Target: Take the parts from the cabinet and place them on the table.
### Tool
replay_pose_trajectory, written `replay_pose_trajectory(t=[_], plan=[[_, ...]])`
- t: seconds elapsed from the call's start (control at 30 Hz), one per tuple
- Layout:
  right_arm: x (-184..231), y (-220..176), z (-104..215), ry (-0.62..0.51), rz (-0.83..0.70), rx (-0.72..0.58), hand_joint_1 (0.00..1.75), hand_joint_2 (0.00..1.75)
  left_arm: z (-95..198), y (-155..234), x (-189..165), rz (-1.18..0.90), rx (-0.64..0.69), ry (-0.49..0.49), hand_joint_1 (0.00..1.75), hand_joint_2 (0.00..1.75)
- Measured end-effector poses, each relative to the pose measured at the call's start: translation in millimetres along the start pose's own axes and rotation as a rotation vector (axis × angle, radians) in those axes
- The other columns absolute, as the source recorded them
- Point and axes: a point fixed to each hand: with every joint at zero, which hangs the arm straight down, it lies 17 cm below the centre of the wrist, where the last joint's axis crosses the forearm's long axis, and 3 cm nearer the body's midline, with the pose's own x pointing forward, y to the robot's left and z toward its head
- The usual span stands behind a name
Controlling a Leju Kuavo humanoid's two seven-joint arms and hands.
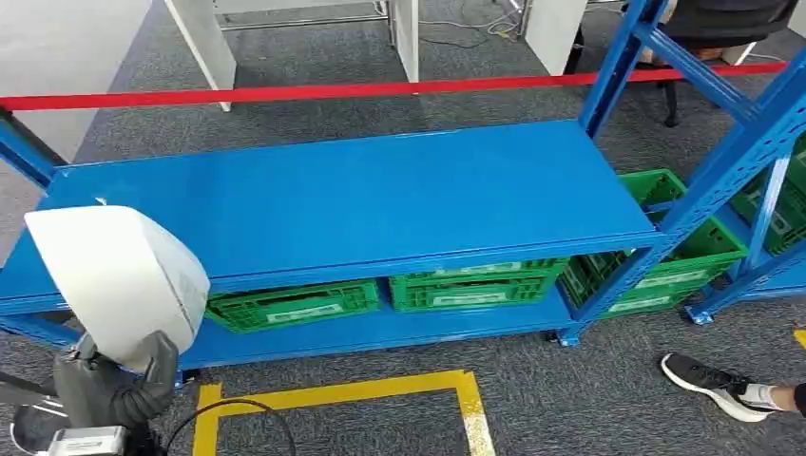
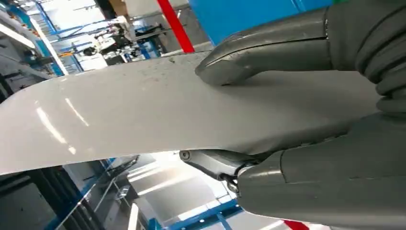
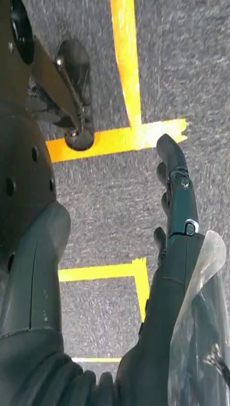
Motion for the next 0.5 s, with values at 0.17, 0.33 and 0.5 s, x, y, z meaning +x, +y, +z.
replay_pose_trajectory(t=[0.17, 0.33, 0.5], plan=[[1, 11, 3, -0.011, -0.026, 0.052, 0.0, 1.75, 2, 5, 2, -0.002, 0.015, -0.002, 1.75, 1.75], [2, 14, 4, -0.025, -0.041, 0.074, 0.0, 1.75, 2, 5, 5, 0.002, 0.024, -0.015, 1.75, 1.75], [2, 15, 4, -0.026, -0.047, 0.087, 0.0, 1.75, 2, 5, 7, 0.004, 0.031, -0.017, 1.75, 1.75]])
